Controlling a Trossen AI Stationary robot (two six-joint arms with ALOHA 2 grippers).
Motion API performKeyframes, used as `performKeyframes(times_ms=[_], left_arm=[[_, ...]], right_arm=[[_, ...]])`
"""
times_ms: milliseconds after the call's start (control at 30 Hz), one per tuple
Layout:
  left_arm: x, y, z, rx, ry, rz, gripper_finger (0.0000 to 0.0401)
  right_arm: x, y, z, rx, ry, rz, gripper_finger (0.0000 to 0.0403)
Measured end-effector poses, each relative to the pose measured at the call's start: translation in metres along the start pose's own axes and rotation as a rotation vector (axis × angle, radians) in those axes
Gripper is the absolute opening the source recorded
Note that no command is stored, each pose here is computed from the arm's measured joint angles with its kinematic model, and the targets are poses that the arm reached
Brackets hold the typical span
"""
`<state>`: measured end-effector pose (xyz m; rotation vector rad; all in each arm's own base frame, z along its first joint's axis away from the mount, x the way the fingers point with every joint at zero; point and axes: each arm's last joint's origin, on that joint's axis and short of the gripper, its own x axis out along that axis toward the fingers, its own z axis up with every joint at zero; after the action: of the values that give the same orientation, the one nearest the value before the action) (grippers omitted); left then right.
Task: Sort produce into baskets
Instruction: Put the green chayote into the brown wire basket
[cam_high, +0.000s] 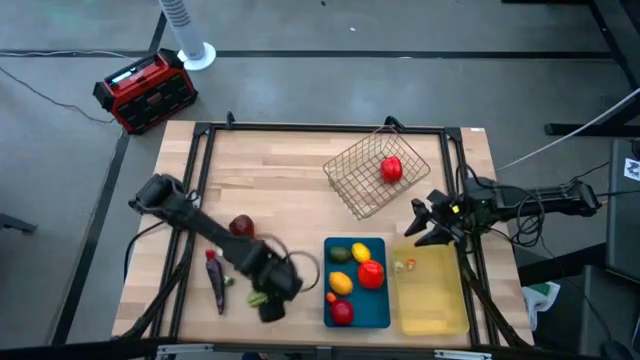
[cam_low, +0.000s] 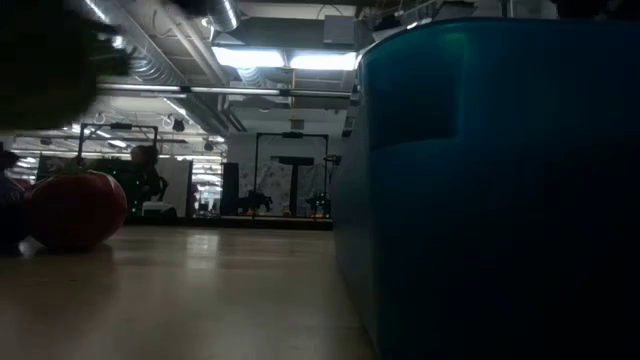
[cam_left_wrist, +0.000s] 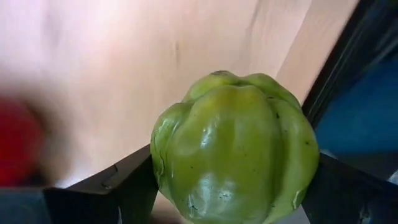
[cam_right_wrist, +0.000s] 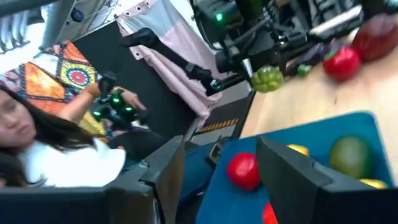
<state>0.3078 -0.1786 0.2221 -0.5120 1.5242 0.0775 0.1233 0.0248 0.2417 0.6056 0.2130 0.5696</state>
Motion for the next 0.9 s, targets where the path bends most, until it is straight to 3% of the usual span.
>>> performKeyframes(times_ms=[367,700,900], left_arm=[[-0.067,0.05,0.096,0.024,-0.544,-0.169,0.0312],[-0.105,0.108,0.166,0.006,-1.051,-0.107,0.0312],[-0.113,0.142,0.185,-0.028,-1.134,-0.041,0.0312]], right_arm=[[-0.001,-0.006,0.005,-0.274,-0.128,-0.238,0.0198],[-0.005,-0.013,0.011,-0.432,-0.239,-0.566,0.0198],[-0.008,-0.016,0.013,-0.447,-0.293,-0.719,0.0198]])
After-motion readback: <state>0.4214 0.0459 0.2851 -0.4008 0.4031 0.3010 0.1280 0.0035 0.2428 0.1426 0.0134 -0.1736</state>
